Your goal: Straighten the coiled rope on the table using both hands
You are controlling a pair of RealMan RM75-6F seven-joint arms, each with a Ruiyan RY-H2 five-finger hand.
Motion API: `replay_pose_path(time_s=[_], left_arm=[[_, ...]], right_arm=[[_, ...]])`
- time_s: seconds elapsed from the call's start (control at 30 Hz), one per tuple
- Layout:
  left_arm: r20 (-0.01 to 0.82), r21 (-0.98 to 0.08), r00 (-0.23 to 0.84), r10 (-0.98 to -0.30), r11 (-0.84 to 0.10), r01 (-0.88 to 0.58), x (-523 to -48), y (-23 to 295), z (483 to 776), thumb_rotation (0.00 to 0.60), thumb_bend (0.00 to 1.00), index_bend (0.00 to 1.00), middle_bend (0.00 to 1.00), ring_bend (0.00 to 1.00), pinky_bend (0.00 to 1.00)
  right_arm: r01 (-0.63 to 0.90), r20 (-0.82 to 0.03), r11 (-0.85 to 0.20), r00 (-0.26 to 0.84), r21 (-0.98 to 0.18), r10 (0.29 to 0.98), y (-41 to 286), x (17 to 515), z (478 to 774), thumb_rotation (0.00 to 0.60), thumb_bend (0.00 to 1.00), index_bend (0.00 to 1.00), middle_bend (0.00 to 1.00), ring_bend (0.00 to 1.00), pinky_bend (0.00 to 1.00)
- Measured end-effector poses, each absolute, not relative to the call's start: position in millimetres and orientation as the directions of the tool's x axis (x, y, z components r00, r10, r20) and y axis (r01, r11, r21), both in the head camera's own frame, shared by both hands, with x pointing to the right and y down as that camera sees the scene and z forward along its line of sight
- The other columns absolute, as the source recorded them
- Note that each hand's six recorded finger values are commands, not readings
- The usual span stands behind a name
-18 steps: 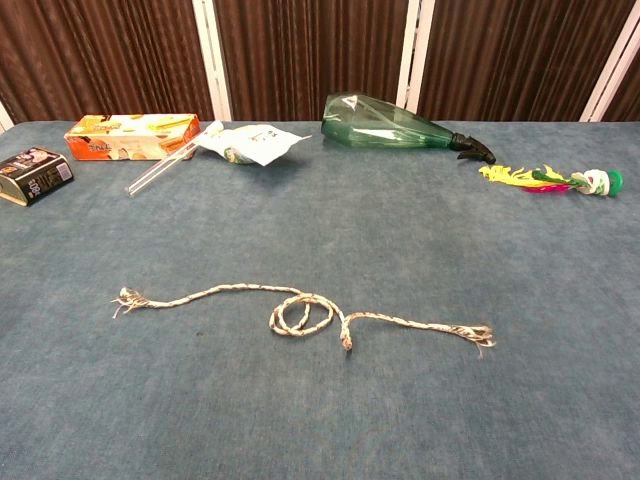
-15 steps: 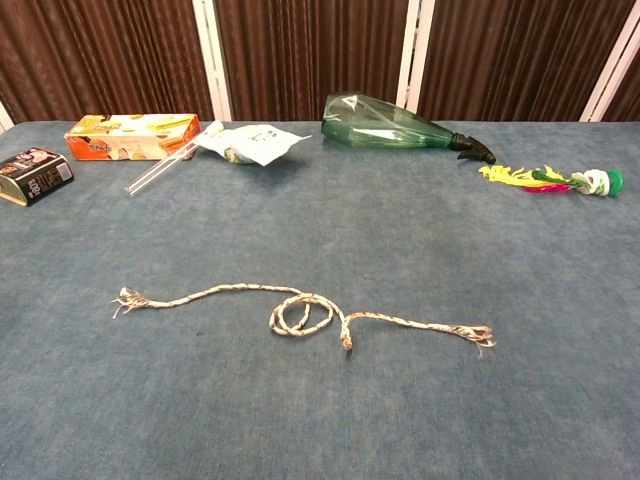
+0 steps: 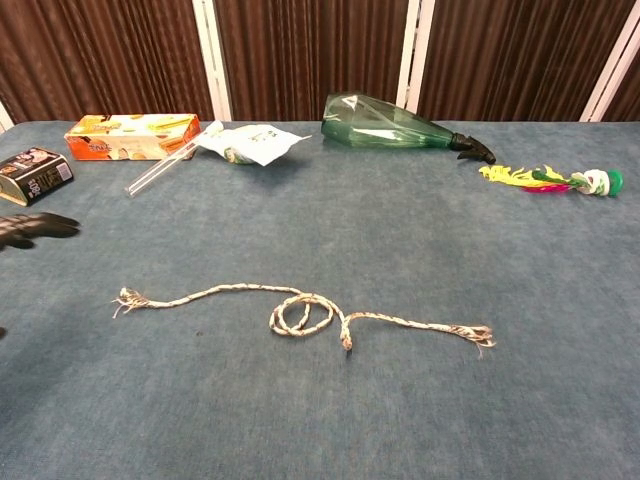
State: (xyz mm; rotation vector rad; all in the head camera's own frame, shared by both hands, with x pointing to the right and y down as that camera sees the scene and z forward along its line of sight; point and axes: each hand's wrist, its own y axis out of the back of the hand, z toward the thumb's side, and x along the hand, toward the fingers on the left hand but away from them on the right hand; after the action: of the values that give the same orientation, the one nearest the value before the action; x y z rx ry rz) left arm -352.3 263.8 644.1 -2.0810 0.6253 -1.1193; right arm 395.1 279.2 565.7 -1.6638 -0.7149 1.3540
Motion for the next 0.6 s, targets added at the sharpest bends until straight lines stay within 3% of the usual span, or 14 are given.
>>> replay_pose_path(time_s=[0.3, 0.6], left_arm=[[0.554, -0.743, 0.525, -0.646, -0.668, -0.038, -292, 240, 694, 0.600, 0.41, 0.21, 0.00, 0.00, 0.14], [0.564, -0.771, 0.477, -0.674, -0.637, 0.010, -284, 218, 729, 0.600, 0.42, 0.32, 0.00, 0.00, 0.14]], right_arm=[[-0.129, -0.503, -0.487, 0.257, -0.864, 0.825, 275, 384, 579, 0.600, 0.44, 0.00, 0.00, 0.00, 0.00], [-0.168, -0.548, -0.522, 0.236, -0.836, 0.802, 274, 376, 600, 0.600, 0.44, 0.00, 0.00, 0.00, 0.00]])
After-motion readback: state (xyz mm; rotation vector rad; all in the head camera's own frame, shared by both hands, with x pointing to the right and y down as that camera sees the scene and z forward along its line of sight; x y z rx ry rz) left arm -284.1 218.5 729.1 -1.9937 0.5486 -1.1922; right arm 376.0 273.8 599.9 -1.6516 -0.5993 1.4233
